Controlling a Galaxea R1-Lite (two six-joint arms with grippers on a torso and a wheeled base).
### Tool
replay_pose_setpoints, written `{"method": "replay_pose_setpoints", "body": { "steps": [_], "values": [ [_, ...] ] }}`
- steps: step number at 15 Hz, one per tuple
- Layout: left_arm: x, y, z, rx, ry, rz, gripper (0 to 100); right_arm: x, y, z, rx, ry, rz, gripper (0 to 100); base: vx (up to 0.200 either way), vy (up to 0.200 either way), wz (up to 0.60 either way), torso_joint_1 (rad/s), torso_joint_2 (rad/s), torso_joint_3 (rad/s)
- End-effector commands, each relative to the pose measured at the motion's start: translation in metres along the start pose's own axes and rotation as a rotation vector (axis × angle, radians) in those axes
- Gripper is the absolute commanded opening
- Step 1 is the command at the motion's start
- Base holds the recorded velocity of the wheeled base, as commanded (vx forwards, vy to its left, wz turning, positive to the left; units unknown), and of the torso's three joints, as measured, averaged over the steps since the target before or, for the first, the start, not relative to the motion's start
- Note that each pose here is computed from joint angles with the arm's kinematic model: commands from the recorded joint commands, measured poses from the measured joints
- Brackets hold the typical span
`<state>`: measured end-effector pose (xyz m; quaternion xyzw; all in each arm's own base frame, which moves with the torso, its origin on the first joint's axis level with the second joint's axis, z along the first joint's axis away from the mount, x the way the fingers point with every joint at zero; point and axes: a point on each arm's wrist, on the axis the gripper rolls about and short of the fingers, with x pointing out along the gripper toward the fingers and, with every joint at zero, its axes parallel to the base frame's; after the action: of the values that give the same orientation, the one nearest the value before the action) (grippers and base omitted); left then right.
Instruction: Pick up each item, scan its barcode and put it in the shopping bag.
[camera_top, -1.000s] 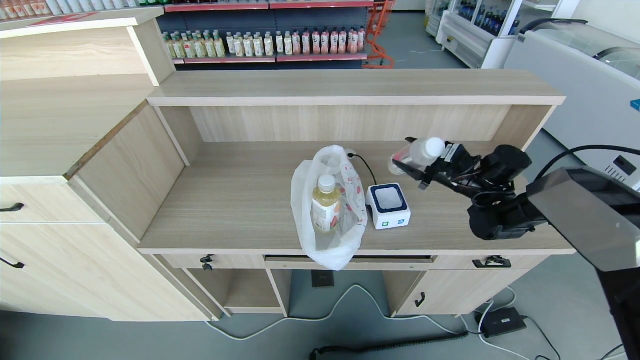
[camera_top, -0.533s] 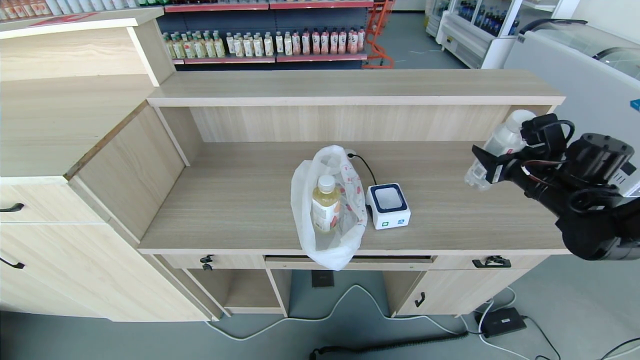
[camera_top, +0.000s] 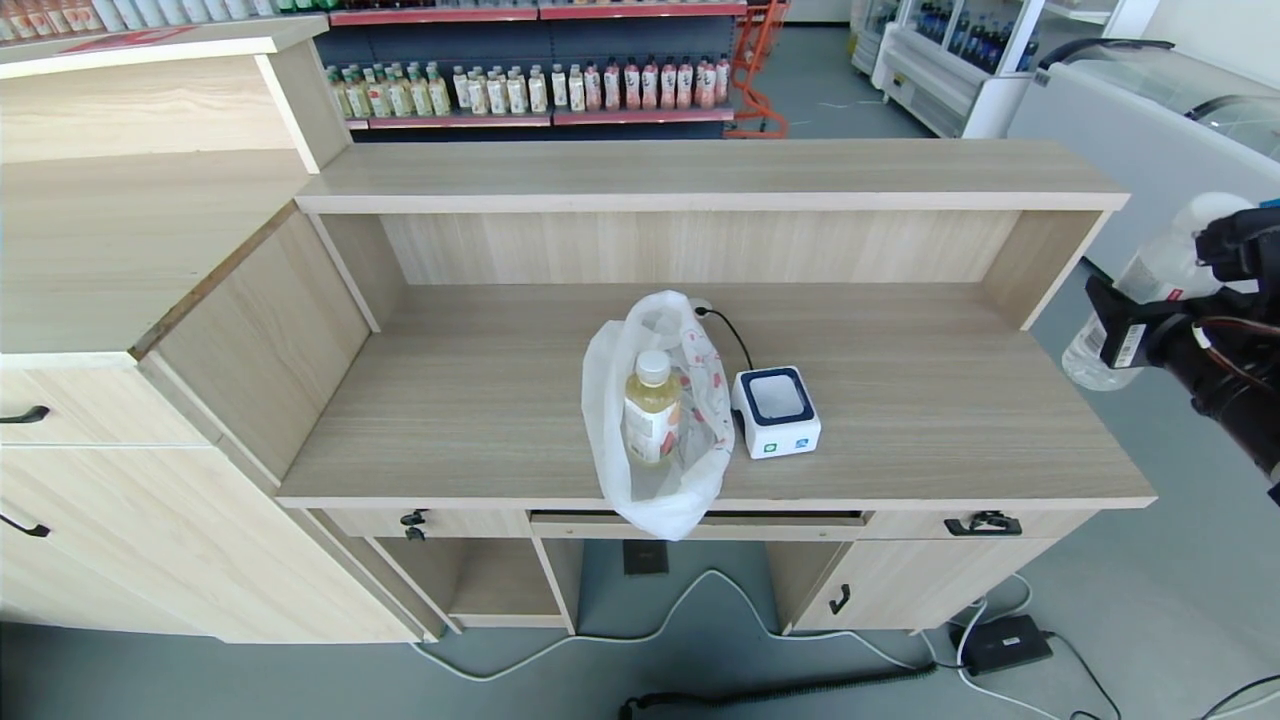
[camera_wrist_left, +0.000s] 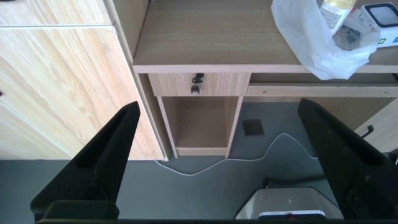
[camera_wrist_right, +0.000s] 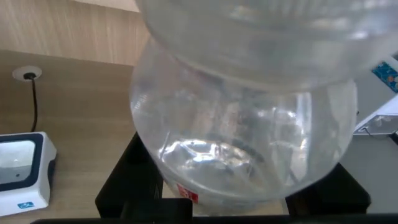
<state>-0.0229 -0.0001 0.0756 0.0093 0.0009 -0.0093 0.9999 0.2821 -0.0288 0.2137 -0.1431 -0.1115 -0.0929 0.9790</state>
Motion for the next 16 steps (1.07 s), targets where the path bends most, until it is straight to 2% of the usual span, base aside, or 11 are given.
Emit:
{"method": "replay_pose_setpoints", "body": {
  "steps": [1,5,7,10,12,16],
  "values": [
    [0.0,0.0,0.0,0.0,0.0,0.0,100,-0.002,-0.001,0.007,0.001,-0.026,-0.006,0,0.0,0.0,0.6,0.002,0.0,0.002],
    [0.0,0.0,0.0,0.0,0.0,0.0,100,0.015,0.013,0.006,-0.008,-0.057,0.015,0,0.0,0.0,0.6,0.005,0.0,0.004],
    [0.0,0.0,0.0,0.0,0.0,0.0,100,0.039,0.03,0.003,0.037,-0.087,0.019,0,0.0,0.0,0.6,0.005,0.0,0.0],
    [0.0,0.0,0.0,0.0,0.0,0.0,100,0.065,0.057,-0.023,0.146,-0.056,0.106,0,0.0,0.0,0.0,0.0,0.0,0.0],
    [0.0,0.0,0.0,0.0,0.0,0.0,100,0.08,0.079,-0.043,0.22,-0.036,0.209,0,0.0,0.0,0.0,0.0,0.0,0.0],
    [0.0,0.0,0.0,0.0,0.0,0.0,100,0.095,0.105,-0.068,0.27,-0.015,0.374,0,0.0,0.0,0.0,0.0,0.0,0.0]
  ]
}}
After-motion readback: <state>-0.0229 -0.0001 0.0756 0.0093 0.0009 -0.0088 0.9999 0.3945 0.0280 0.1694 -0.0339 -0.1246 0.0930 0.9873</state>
